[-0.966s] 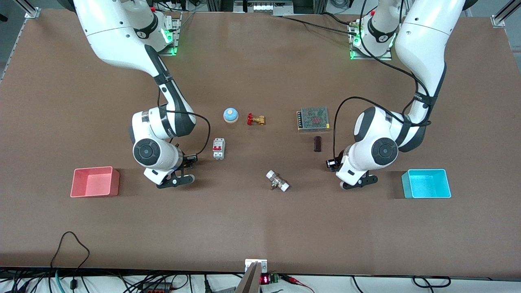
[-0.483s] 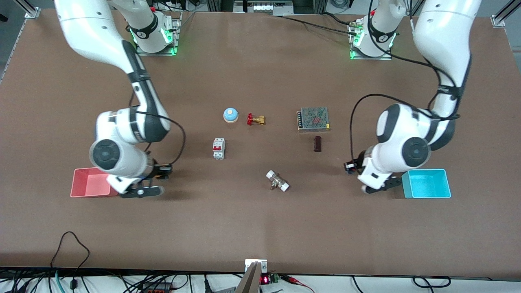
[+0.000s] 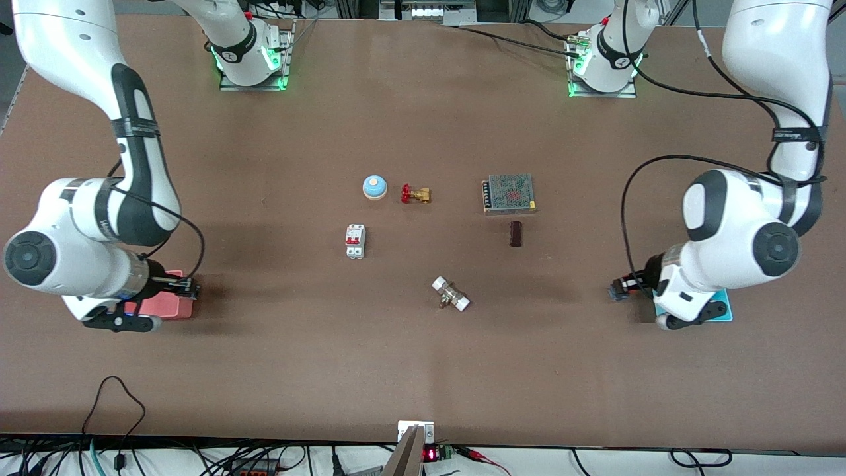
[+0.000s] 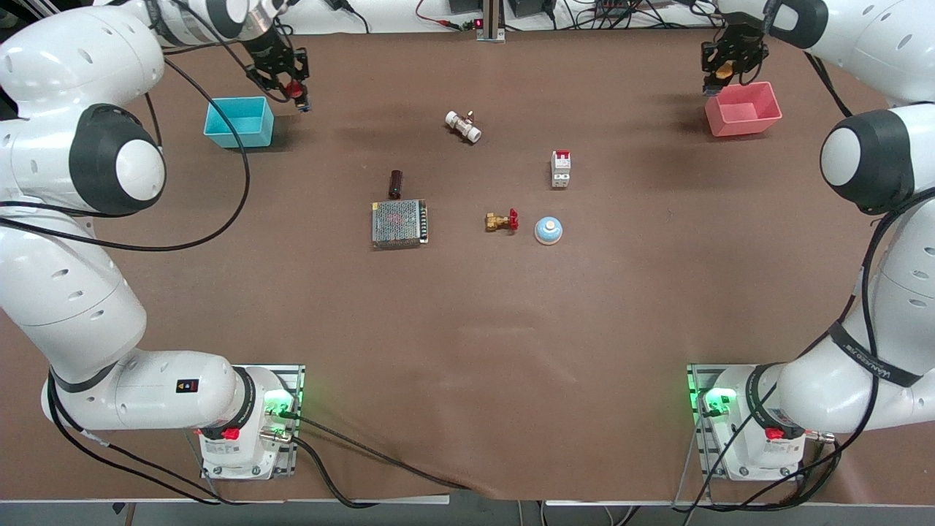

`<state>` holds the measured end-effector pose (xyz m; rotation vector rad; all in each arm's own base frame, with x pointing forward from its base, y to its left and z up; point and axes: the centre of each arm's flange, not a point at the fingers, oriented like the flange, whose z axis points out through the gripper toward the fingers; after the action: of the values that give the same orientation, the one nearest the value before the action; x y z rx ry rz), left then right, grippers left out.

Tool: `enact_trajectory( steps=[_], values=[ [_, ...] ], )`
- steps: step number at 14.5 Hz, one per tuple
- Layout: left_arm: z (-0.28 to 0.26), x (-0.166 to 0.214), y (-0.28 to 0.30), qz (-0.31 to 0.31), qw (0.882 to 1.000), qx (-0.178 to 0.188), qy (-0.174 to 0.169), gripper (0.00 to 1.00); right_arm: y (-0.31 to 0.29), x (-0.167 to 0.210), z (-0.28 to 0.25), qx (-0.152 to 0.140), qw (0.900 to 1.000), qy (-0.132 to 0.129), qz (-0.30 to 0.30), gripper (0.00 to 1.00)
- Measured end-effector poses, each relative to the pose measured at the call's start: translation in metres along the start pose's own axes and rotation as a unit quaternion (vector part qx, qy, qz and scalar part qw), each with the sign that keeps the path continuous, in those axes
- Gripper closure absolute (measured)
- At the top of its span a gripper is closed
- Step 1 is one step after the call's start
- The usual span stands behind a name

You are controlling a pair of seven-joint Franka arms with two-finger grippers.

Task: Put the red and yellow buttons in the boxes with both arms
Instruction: 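Carry the yellow button to the pink box while the left gripper carries red, then release the yellow button into the pink box while the left gripper releases red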

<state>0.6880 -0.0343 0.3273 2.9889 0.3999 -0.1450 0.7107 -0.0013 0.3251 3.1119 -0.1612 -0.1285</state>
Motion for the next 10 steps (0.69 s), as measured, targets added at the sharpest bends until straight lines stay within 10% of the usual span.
enact_trajectory(
  steps=[10],
  values=[
    [-0.005, 0.026, -0.115, 0.071, 0.997, 0.02, 0.001, 0.58, 0.08, 0.013, 0.06, -0.003, 1.0, -0.023, -0.02, 0.59]
  ],
)
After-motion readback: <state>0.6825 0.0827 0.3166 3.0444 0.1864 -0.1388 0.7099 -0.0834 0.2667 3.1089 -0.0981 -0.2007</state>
